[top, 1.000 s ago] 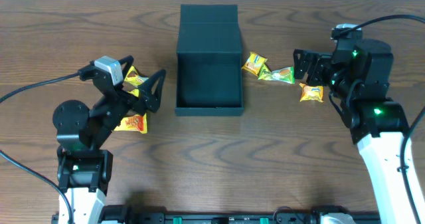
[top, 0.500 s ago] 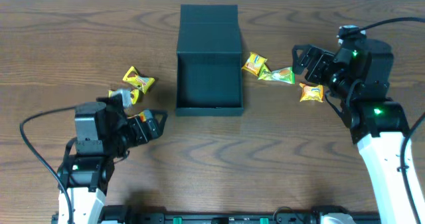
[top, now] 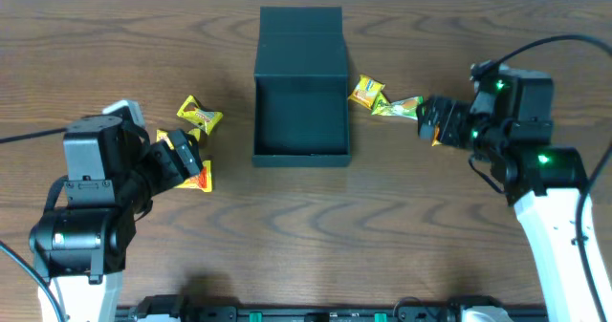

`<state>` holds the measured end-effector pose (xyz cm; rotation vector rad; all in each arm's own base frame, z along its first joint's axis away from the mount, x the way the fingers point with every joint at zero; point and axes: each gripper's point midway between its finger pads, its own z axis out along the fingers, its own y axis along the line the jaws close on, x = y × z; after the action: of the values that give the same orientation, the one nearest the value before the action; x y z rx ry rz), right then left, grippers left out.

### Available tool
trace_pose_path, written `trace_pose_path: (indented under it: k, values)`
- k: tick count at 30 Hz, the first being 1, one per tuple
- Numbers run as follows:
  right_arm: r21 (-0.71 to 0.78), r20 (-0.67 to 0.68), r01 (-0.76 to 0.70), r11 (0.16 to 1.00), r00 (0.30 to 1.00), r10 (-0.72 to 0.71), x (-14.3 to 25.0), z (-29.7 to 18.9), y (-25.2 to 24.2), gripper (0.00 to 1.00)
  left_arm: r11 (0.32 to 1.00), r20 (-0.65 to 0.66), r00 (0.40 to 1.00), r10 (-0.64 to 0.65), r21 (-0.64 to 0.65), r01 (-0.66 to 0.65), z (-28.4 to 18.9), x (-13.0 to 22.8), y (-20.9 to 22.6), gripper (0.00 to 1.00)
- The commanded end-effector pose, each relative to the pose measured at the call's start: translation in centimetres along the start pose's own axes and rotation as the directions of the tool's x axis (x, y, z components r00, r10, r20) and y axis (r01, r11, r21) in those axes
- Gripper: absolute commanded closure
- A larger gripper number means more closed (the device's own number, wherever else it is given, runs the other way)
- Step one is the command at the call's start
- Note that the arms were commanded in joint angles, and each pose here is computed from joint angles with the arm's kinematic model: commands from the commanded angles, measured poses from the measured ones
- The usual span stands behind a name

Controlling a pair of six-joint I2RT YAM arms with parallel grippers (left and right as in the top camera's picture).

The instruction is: Pack container

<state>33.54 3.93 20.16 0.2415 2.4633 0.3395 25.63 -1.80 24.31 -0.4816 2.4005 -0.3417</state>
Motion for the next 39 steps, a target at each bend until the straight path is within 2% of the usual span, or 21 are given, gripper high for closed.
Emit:
trace_pose_path:
  k: [1,6,9,12,17,20,24,31,39]
  values:
    - [0.108,-0.088,0.095,0.990,0.992,-0.085,1.3,0.9,-2.4,0.01,1.000,-0.032,0.999,0.018,0.002,-0.018,0.0,0.6,0.0,0.05]
    - [0.095,-0.227,0.058,0.994,0.973,-0.035,4.4,1.6,-2.5,0.01,1.000,-0.052,0.999,-0.010,0.015,0.011,0.0,1.0,-0.2,0.05]
    - [0.092,-0.222,0.064,0.994,0.974,-0.042,4.3,1.6,-2.5,0.03,1.000,-0.052,0.999,-0.011,0.015,0.011,0.0,1.0,-0.2,0.04]
    - [0.198,-0.198,0.095,0.976,0.979,-0.055,3.6,1.4,-4.3,0.08,1.000,-0.062,0.998,-0.012,0.001,0.012,0.0,1.3,0.1,0.05]
    - [0.354,-0.217,0.139,0.925,0.974,-0.064,3.8,0.8,-7.2,0.07,0.985,-0.176,0.984,-0.035,-0.170,0.005,0.8,3.4,3.3,0.04]
    - [0.360,-0.232,0.147,0.921,0.970,-0.064,3.9,1.5,-7.5,0.07,0.974,-0.278,0.959,-0.062,-0.228,-0.003,1.8,5.0,4.3,0.04]
    - [0.357,-0.237,0.161,0.920,0.968,-0.078,3.3,3.5,-7.7,0.08,0.967,-0.332,0.940,-0.078,-0.255,-0.010,2.6,5.6,4.7,0.04]
    - [0.351,-0.233,0.183,0.918,0.967,-0.103,2.3,8.4,-8.3,0.10,0.961,-0.335,0.939,-0.080,-0.276,-0.017,2.8,5.6,5.1,0.04]
    - [0.370,-0.293,0.173,0.913,0.954,-0.061,3.8,13.0,-10.5,0.10,0.961,-0.335,0.938,-0.084,-0.275,-0.012,2.8,5.6,5.0,0.05]
